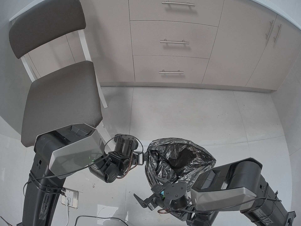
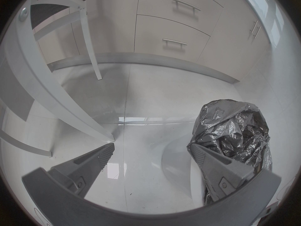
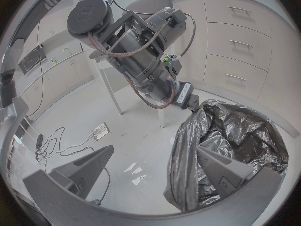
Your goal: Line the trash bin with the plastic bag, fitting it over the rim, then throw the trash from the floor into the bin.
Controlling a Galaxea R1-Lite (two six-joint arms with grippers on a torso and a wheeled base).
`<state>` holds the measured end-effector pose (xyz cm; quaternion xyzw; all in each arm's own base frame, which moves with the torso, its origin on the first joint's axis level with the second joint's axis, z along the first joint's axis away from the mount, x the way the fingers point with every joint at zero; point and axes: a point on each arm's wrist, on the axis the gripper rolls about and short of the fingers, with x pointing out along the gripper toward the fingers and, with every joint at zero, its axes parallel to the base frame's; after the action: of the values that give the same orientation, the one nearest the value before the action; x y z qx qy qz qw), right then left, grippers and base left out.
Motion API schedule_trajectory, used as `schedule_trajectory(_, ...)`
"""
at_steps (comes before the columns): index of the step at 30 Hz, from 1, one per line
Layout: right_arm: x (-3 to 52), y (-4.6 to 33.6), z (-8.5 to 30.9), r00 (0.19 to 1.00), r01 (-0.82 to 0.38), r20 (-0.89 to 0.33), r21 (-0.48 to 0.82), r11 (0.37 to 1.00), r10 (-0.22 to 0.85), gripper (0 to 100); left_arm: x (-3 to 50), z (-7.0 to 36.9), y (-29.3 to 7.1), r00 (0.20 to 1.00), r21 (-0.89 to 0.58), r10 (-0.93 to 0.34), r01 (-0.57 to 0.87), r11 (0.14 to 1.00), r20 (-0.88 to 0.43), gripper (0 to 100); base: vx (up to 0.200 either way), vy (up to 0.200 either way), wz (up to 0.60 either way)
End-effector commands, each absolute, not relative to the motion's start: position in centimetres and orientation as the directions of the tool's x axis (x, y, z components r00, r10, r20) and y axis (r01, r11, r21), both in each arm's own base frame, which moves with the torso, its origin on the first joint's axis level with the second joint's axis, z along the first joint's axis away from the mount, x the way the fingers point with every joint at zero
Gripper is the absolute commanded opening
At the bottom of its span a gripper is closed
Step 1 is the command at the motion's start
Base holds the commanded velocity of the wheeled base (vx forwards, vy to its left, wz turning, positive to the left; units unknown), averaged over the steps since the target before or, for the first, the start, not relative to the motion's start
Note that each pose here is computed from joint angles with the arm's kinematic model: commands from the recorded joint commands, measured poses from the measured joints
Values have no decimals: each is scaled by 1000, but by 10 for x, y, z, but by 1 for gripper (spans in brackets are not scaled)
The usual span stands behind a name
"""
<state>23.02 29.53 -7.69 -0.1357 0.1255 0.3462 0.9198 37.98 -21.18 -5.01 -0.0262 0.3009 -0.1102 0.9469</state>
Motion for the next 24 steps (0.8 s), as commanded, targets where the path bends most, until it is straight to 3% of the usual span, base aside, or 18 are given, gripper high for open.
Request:
schedule_trajectory(1,225,302,-74,717,-687,-301,-155,710,629,100,380,-51,-212,794,-116,-225,193,974,-564,100,0,0,0)
schedule_trajectory(24,199,303,-91,607,-774,-381,-86,627,697,100,379,-51,-212,796,-115,-221,189,975,-564,100,0,0,0)
